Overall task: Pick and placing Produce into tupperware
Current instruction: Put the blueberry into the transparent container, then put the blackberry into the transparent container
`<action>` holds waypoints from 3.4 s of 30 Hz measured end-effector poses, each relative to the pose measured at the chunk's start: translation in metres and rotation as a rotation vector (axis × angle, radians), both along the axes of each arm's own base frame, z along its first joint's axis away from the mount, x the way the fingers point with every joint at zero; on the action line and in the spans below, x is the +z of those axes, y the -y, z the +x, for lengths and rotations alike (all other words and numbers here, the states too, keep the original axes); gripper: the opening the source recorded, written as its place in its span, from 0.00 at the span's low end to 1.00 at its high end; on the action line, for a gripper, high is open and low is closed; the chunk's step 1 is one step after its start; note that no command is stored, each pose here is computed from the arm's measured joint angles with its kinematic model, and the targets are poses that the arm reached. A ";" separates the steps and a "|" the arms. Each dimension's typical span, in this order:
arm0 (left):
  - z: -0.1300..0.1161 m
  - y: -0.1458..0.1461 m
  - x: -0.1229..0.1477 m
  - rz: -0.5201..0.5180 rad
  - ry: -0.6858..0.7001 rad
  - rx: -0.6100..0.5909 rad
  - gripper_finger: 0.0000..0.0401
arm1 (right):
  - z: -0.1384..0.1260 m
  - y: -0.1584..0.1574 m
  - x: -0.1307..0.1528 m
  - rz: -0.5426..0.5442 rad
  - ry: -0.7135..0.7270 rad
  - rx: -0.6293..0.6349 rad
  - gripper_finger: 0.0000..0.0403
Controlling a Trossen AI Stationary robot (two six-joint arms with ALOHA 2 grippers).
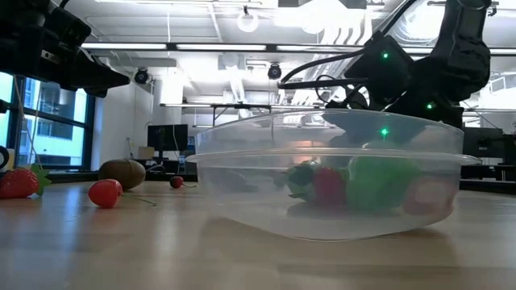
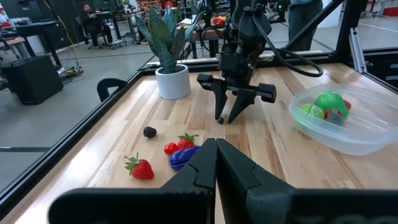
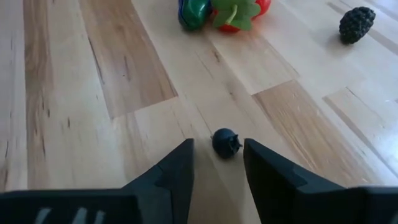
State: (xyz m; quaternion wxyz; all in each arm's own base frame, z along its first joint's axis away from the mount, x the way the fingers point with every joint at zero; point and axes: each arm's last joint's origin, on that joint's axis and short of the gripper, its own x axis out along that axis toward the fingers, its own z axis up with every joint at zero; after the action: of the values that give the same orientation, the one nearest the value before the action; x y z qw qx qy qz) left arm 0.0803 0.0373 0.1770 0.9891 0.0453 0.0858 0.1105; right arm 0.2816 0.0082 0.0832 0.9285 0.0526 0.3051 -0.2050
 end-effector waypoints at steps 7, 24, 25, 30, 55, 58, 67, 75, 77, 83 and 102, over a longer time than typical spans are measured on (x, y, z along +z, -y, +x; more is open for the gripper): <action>0.000 0.000 0.000 0.000 0.000 -0.001 0.00 | 0.000 0.003 0.000 0.009 0.000 -0.005 0.23; 0.000 0.000 0.000 0.000 0.000 0.000 0.00 | 0.001 0.007 0.001 0.017 0.011 -0.011 0.19; 0.000 0.000 0.000 0.000 0.000 0.000 0.00 | 0.001 0.007 0.001 0.018 0.011 -0.013 0.19; 0.000 0.000 0.000 0.000 0.000 0.000 0.00 | 0.001 0.007 0.001 0.022 0.013 -0.015 0.19; 0.000 0.000 0.000 0.000 0.000 0.000 0.00 | 0.001 -0.021 0.064 0.032 0.248 0.217 0.09; 0.000 0.000 0.000 0.000 0.000 -0.001 0.00 | 0.002 -0.037 0.087 0.090 0.273 0.311 0.09; 0.000 0.000 0.000 0.000 0.000 0.000 0.00 | 0.033 -0.090 0.135 0.117 -0.048 0.432 0.10; 0.000 0.000 0.000 0.000 0.000 0.000 0.00 | 0.069 -0.112 0.115 0.170 -0.293 0.512 0.10; 0.000 0.000 0.000 0.000 0.000 -0.001 0.00 | 0.077 -0.116 0.112 0.171 -0.311 0.530 0.10; 0.000 0.000 0.000 0.000 0.000 0.000 0.00 | 0.093 -0.122 0.101 0.167 -0.357 0.565 0.10; 0.000 0.000 0.000 0.000 0.000 -0.001 0.00 | 0.096 -0.124 0.090 0.179 -0.371 0.596 0.27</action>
State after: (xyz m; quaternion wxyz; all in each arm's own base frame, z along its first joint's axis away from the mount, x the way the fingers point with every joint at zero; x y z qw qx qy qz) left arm 0.0803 0.0373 0.1770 0.9892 0.0453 0.0857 0.1102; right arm 0.3779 0.1319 0.1736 0.8681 0.0045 0.4871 0.0960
